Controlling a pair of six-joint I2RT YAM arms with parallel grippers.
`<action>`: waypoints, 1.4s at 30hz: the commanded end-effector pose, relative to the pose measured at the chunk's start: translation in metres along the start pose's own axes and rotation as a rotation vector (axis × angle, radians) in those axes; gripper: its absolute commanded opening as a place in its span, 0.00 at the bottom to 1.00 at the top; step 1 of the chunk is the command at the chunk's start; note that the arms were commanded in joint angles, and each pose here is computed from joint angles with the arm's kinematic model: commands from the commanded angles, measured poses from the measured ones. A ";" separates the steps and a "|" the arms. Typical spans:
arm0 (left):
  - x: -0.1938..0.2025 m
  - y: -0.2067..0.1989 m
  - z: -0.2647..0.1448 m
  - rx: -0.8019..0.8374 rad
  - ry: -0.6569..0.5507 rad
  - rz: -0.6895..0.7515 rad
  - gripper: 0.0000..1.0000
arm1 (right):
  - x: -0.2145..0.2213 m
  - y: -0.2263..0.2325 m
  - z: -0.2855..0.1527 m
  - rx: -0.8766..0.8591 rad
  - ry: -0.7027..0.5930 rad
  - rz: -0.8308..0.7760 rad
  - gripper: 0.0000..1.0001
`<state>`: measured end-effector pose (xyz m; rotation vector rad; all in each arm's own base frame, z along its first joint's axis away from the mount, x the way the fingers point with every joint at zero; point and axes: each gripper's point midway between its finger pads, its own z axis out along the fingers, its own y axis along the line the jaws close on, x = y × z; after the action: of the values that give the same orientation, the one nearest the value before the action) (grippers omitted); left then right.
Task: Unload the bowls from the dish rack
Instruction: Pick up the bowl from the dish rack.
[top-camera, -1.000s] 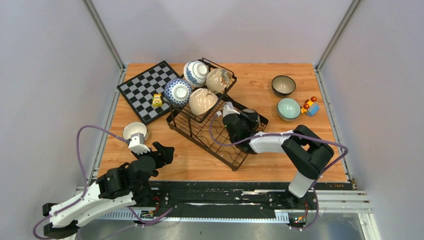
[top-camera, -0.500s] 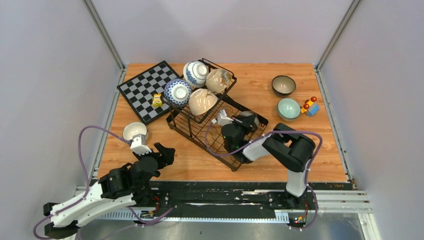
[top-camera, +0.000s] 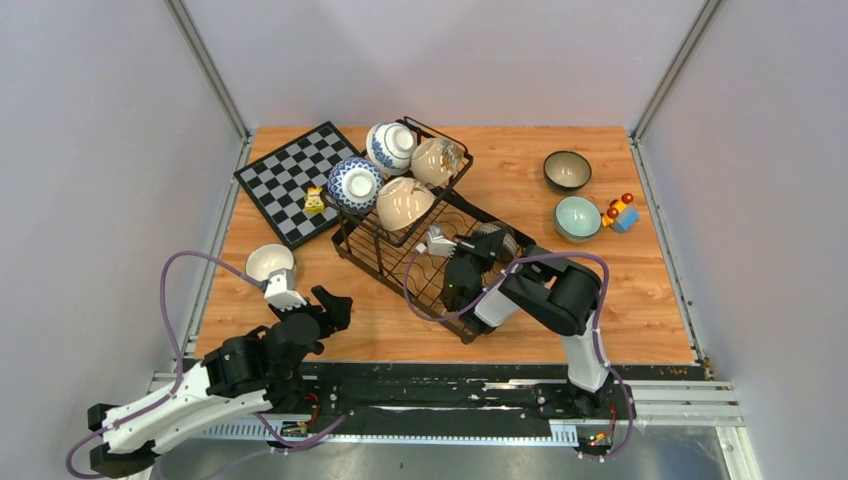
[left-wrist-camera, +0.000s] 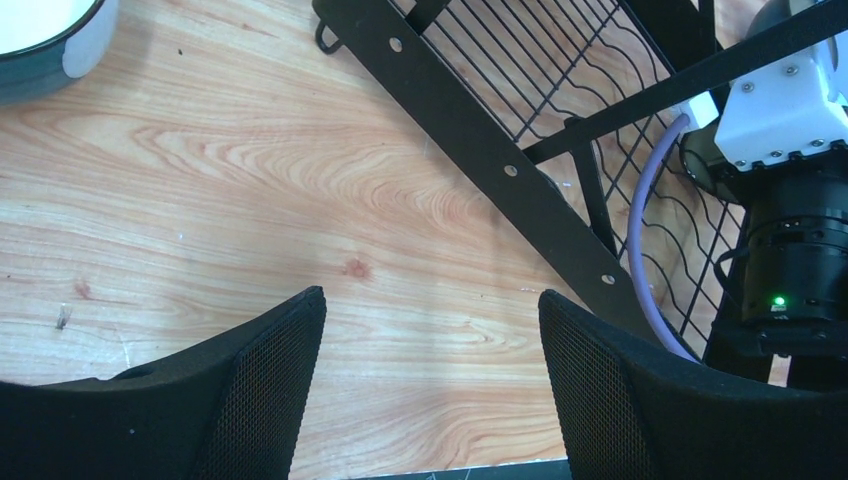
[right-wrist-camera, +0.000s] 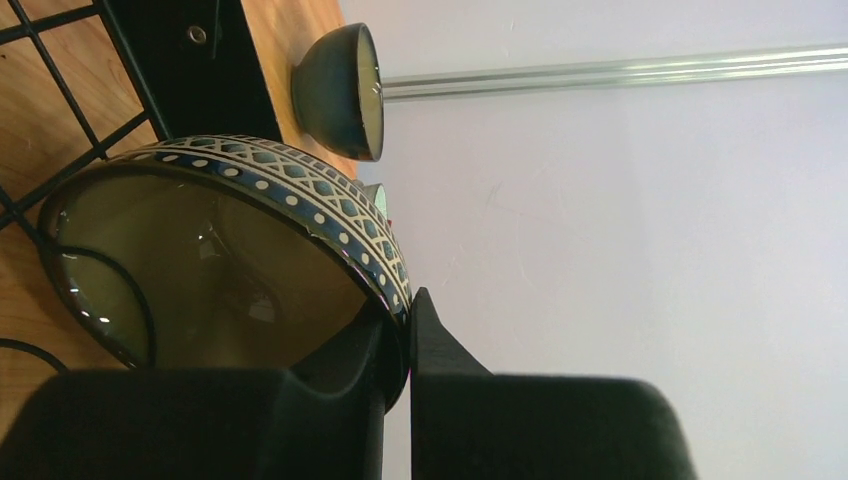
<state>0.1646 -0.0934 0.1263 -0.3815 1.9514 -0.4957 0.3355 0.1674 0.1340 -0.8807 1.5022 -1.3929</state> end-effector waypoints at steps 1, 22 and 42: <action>0.001 -0.006 0.005 0.004 -0.016 -0.013 0.80 | -0.012 -0.040 -0.011 0.044 -0.026 0.180 0.00; -0.004 -0.031 0.020 0.023 -0.059 0.049 0.80 | 0.008 -0.040 -0.026 0.028 -0.037 0.246 0.00; -0.053 -0.087 0.039 0.262 -0.481 0.238 0.65 | 0.015 -0.019 -0.030 0.012 -0.024 0.195 0.00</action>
<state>0.2184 -0.1503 0.1543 -0.0509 1.5750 -0.4252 0.3088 0.1626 0.1408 -0.8786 1.4856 -1.3200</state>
